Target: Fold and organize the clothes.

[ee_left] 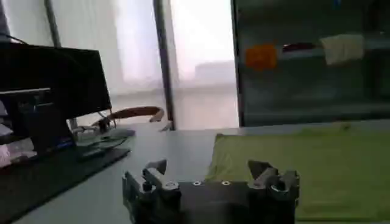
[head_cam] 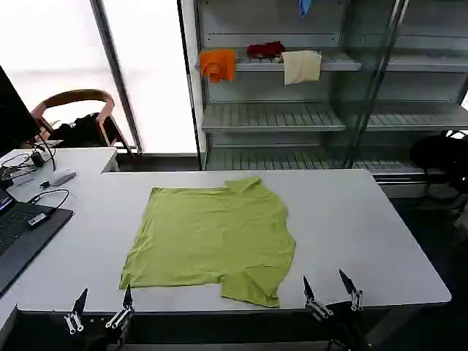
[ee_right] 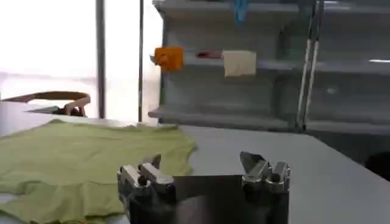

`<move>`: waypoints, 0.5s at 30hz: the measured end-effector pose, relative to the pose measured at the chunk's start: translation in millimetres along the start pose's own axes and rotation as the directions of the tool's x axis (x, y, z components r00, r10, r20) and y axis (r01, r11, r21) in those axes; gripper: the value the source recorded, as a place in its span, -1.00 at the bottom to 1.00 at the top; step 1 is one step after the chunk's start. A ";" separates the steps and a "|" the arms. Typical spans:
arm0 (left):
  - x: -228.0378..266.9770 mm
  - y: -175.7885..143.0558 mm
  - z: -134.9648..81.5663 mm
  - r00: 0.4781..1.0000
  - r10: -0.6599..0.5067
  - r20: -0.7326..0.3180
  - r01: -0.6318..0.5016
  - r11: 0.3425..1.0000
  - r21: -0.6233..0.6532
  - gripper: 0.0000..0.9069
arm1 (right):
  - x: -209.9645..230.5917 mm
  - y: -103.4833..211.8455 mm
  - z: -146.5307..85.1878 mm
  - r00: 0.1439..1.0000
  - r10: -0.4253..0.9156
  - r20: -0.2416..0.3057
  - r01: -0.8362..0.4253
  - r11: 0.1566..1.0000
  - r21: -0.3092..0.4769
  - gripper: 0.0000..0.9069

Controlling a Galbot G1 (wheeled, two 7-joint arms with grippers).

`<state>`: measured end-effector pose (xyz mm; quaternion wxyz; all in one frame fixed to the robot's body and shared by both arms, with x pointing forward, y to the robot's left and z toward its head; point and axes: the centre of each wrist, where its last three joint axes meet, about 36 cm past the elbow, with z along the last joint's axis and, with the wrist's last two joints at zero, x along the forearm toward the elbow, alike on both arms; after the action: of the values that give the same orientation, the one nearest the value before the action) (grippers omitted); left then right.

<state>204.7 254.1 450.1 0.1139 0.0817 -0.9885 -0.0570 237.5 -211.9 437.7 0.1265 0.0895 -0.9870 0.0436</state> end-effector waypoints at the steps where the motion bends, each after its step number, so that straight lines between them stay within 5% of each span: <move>1: -2.9 1.1 -2.2 1.000 0.006 -0.013 -0.006 1.000 -0.004 1.00 | -0.4 3.2 -1.7 1.000 -0.007 -0.017 0.007 1.000 -0.001 1.00; 15: -38.1 11.6 -22.9 0.979 0.106 -0.174 -0.110 0.994 -0.011 1.00 | 0.9 33.0 -16.7 0.981 -0.083 -0.174 0.087 0.996 0.015 1.00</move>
<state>244.9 269.9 465.6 0.2033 0.0315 -0.9771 -0.0537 234.5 -177.9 451.9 0.2127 0.1291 -0.9669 0.0568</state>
